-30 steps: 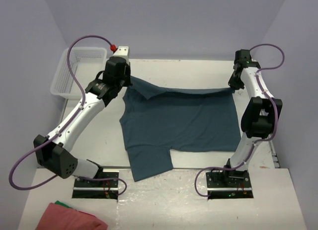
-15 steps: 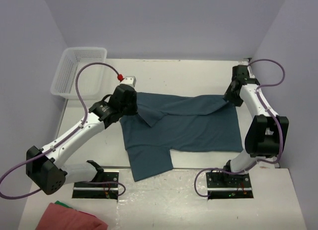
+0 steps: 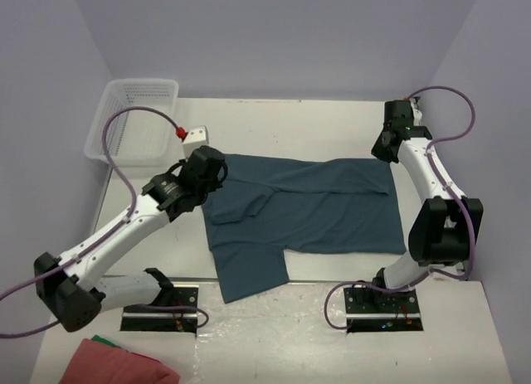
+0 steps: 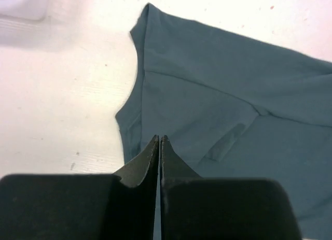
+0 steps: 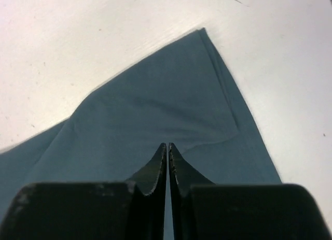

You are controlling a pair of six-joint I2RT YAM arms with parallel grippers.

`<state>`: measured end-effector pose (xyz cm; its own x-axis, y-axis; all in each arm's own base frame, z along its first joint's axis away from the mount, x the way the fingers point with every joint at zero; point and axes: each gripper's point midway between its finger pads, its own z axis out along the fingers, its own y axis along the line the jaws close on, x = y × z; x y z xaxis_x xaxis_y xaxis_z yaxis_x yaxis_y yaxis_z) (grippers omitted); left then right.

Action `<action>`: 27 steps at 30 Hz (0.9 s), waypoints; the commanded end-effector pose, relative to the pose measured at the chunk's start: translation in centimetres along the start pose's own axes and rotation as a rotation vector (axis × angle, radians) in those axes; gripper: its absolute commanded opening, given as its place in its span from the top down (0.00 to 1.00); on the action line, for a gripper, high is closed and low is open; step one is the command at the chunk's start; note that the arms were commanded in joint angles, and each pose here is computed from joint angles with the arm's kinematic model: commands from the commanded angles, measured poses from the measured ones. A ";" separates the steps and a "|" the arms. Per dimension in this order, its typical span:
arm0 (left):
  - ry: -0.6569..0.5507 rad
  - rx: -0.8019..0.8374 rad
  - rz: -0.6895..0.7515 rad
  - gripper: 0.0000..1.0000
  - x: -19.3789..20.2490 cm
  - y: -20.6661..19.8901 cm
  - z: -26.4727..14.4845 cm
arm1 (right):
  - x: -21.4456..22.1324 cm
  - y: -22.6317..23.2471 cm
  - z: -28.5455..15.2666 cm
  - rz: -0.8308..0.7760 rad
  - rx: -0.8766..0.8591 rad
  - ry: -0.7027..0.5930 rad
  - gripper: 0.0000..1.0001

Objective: Fold and stack the t-shirts
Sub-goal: Fold the flattened tshirt in 1/3 of the way

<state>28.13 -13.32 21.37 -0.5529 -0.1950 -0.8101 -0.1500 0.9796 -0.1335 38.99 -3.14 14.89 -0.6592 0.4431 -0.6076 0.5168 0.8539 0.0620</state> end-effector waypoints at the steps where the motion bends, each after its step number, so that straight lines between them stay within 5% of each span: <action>1: 0.048 -0.052 0.035 1.00 1.1 -1.9 4.3 | -0.1 3.8 0.5 -0.034 -0.134 0.010 1.00; 3: 0.123 0.065 0.004 1.00 2.1 -4.1 6.6 | -0.2 4.7 0.7 -0.039 -0.157 -0.001 1.00; 10: 0.184 0.004 -0.059 1.00 2.5 -1.9 14.9 | -0.1 6.9 0.6 -0.085 -0.248 0.022 1.00; 19: 0.168 0.063 -0.095 1.00 0.2 -3.4 19.4 | -0.2 7.2 1.3 -0.102 -0.236 0.029 1.00; 27: 0.246 0.024 -0.122 1.00 2.3 -2.0 22.9 | -0.3 6.2 1.7 -0.104 -0.177 0.027 1.00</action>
<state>44.48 -14.95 6.72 -0.7246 -0.2979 -0.6215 -0.2091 0.9543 -0.2136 42.18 2.13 12.72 -0.7442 0.3670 -0.5582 0.3379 0.9276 0.1593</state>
